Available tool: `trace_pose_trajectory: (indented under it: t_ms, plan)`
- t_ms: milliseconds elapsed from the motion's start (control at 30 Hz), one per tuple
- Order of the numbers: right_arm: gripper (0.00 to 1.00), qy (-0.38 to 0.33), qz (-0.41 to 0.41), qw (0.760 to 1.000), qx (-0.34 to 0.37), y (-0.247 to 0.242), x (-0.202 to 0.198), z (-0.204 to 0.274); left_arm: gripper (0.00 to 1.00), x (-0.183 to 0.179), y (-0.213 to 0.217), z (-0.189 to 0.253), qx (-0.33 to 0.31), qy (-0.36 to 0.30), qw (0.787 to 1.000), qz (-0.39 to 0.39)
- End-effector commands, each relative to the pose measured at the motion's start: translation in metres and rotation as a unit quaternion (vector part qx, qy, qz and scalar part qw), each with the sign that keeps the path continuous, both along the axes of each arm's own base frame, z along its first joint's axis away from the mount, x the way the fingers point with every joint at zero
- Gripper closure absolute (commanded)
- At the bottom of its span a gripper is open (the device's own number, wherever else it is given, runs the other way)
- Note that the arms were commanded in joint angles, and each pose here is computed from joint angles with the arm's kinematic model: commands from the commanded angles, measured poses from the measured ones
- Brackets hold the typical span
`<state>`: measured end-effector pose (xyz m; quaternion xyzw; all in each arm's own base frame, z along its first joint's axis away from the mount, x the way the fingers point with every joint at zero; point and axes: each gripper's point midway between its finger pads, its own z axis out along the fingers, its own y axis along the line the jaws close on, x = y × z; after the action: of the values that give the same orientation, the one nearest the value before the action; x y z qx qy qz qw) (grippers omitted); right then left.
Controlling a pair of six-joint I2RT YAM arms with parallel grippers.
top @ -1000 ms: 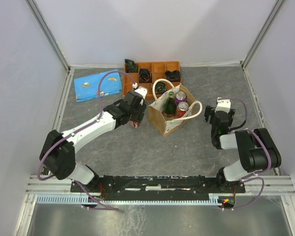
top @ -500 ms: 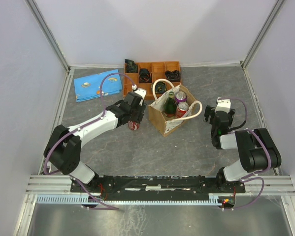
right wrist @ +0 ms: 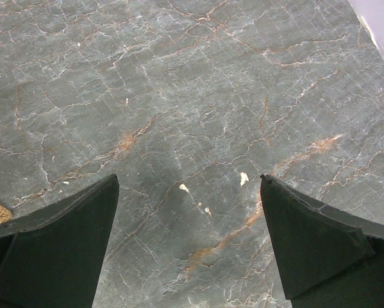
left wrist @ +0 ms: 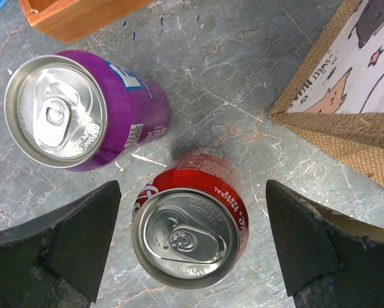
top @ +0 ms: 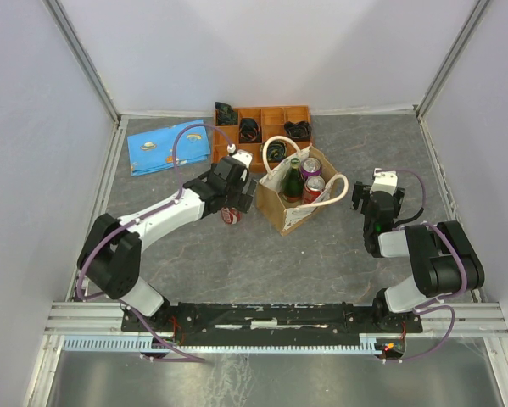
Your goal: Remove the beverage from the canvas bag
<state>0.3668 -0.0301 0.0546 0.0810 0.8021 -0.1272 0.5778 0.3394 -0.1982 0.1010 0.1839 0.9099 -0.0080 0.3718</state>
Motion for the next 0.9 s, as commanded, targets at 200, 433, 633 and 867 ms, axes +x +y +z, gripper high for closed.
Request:
trace_pose_trajectory:
  t_ms: [200, 433, 633, 867]
  plan:
    - [0.01, -0.035, 0.001, 0.999, 0.007, 0.002, 0.013, 0.02, 0.07, 0.01, -0.006, 0.119, -0.082, -0.12, 0.989, -0.002]
    - [0.01, -0.034, 0.0, 0.999, 0.007, 0.001, 0.012, 0.02, 0.12, -0.007, -0.048, 0.204, -0.127, -0.22, 0.962, -0.1]
    - [0.01, -0.034, 0.001, 0.999, 0.007, 0.002, 0.012, 0.019, 0.12, -0.009, -0.116, 0.215, -0.145, -0.216, 0.945, -0.196]
    - [0.01, -0.034, 0.002, 0.999, 0.006, 0.002, 0.012, 0.019, 0.2, -0.004, -0.189, 0.197, -0.158, -0.199, 0.929, -0.27]
